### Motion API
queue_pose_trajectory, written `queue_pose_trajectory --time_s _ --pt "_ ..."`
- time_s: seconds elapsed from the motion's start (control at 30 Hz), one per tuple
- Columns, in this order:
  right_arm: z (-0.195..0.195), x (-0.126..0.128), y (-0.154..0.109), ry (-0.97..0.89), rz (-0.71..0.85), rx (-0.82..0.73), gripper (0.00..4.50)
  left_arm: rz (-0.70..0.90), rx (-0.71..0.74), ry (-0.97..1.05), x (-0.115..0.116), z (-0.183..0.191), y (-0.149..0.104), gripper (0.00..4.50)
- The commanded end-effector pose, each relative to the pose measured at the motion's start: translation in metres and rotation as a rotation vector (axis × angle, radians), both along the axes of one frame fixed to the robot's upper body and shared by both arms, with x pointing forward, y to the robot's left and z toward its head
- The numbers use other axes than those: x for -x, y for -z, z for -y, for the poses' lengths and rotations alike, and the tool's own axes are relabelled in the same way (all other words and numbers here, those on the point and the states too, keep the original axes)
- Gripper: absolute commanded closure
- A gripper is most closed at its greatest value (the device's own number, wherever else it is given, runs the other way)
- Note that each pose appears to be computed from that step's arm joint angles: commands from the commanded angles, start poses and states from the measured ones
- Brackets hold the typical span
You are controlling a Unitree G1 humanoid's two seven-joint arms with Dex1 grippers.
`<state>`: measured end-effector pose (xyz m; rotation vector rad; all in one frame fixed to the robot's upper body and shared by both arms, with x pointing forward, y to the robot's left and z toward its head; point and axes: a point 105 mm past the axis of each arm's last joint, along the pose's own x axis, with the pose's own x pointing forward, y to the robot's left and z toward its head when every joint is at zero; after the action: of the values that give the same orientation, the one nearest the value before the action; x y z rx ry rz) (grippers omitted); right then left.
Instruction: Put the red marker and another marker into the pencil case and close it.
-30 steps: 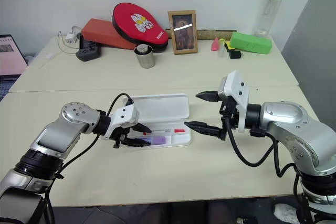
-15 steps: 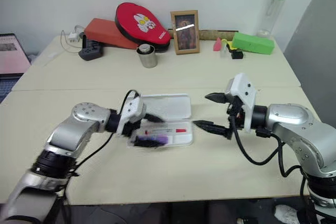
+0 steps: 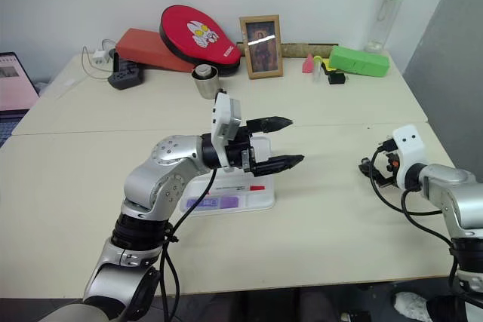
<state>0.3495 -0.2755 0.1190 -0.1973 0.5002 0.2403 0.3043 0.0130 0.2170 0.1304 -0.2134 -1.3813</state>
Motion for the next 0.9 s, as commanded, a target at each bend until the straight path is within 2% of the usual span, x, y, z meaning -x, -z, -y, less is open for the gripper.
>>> queue_pose_trajectory --time_s 0.03,0.13,0.23,0.3,0.33,0.4,0.73,0.8,0.9 --pt "0.008 -0.01 -0.008 0.025 0.052 0.022 0.0 0.067 0.038 0.016 0.003 0.007 -0.017 0.01" --pt "0.001 -0.012 -0.004 -0.009 0.043 -0.003 0.0 0.076 0.028 -0.005 -0.001 0.007 -0.016 0.01" --pt "0.001 -0.013 -0.003 -0.013 0.04 0.003 0.42 0.08 0.028 -0.012 -0.002 0.005 -0.016 0.0" --pt "-0.001 -0.011 -0.002 -0.03 0.033 0.007 1.05 0.082 0.03 -0.019 -0.002 0.003 -0.017 0.0" --pt "-0.002 -0.01 -0.002 -0.038 0.031 0.009 1.13 0.082 0.03 -0.021 -0.002 0.003 -0.017 0.0" --pt "-0.003 -0.009 -0.002 -0.048 0.031 0.012 1.57 0.081 0.026 -0.019 -0.002 0.003 -0.017 0.0" --pt "-0.007 -0.01 -0.01 -0.072 0.046 0.013 4.04 0.061 0.026 -0.007 -0.004 0.004 -0.018 0.0" --pt "-0.007 -0.01 -0.011 -0.072 0.054 0.016 4.25 0.058 0.022 -0.004 -0.004 0.004 -0.017 0.0" --pt "-0.012 -0.012 -0.026 -0.105 0.115 0.021 4.25 0.053 0.006 -0.017 -0.006 0.0 -0.014 0.0"
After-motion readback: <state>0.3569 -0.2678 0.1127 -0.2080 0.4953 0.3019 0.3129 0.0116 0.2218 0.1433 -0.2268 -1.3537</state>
